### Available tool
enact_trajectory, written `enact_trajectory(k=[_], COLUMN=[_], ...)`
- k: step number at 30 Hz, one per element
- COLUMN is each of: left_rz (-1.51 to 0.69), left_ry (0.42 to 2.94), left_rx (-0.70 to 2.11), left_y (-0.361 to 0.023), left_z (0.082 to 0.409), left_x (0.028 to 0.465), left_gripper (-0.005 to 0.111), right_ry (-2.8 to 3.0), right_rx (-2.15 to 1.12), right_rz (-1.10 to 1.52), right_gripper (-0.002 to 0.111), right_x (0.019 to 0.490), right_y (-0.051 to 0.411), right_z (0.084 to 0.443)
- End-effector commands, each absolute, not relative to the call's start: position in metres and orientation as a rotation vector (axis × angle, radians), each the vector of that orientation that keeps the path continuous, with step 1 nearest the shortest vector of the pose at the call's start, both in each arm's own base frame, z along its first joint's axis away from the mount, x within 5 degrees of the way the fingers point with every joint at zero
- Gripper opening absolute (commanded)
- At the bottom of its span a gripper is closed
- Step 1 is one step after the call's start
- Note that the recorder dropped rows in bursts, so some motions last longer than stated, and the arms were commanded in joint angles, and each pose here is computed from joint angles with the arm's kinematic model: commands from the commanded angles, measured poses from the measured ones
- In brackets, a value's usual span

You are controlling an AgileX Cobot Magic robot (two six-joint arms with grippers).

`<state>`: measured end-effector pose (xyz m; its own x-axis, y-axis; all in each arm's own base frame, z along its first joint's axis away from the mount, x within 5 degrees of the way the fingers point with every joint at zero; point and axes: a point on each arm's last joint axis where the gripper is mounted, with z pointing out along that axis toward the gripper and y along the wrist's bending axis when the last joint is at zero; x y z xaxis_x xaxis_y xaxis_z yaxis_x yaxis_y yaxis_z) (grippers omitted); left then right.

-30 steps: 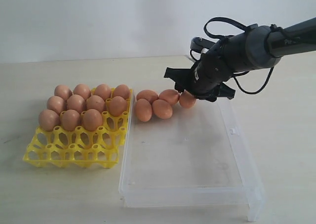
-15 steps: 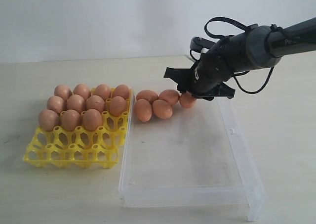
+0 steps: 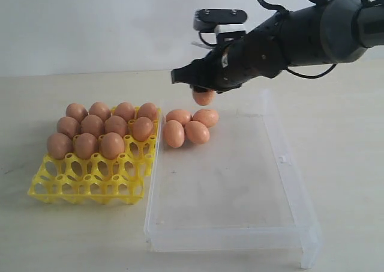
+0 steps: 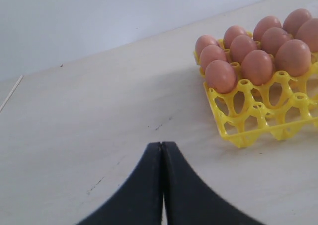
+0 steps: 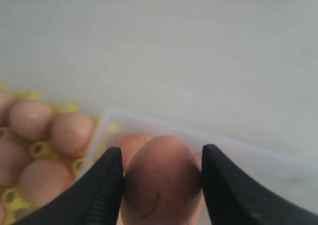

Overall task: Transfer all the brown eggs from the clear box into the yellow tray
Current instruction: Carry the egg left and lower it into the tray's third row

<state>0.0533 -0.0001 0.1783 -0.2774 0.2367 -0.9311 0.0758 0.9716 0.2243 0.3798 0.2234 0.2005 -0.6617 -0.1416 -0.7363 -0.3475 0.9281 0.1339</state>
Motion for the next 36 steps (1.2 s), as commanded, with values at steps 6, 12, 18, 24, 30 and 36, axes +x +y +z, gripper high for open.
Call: enact_trajectory(k=[6, 12, 18, 24, 30, 36], left_rz=[0.152, 0.152, 0.152, 0.152, 0.152, 0.152], left_ry=[1.834, 1.834, 1.834, 1.834, 1.834, 1.834], left_rx=[0.224, 0.224, 0.224, 0.224, 0.224, 0.224], left_y=[0.0, 0.0, 0.0, 0.0, 0.0, 0.0], left_z=[0.181, 0.181, 0.181, 0.181, 0.181, 0.181], left_x=[0.053, 0.053, 0.053, 0.053, 0.053, 0.053], left_gripper=[0.0, 0.0, 0.0, 0.0, 0.0, 0.0], right_ry=[1.981, 2.006, 2.016, 2.004, 2.006, 1.977], right_rx=[-0.61, -0.626, -0.657, -0.704, -0.738, -0.738], right_rz=[0.467, 0.499, 0.499, 0.497, 0.471, 0.464], right_gripper=[0.0, 0.0, 0.0, 0.0, 0.0, 0.001], right_x=[0.352, 0.343, 0.339, 0.332, 0.327, 0.326], right_y=[0.285, 0.306, 0.32, 0.33, 0.326, 0.324], right_z=[0.218, 0.192, 0.163, 0.152, 0.143, 0.141])
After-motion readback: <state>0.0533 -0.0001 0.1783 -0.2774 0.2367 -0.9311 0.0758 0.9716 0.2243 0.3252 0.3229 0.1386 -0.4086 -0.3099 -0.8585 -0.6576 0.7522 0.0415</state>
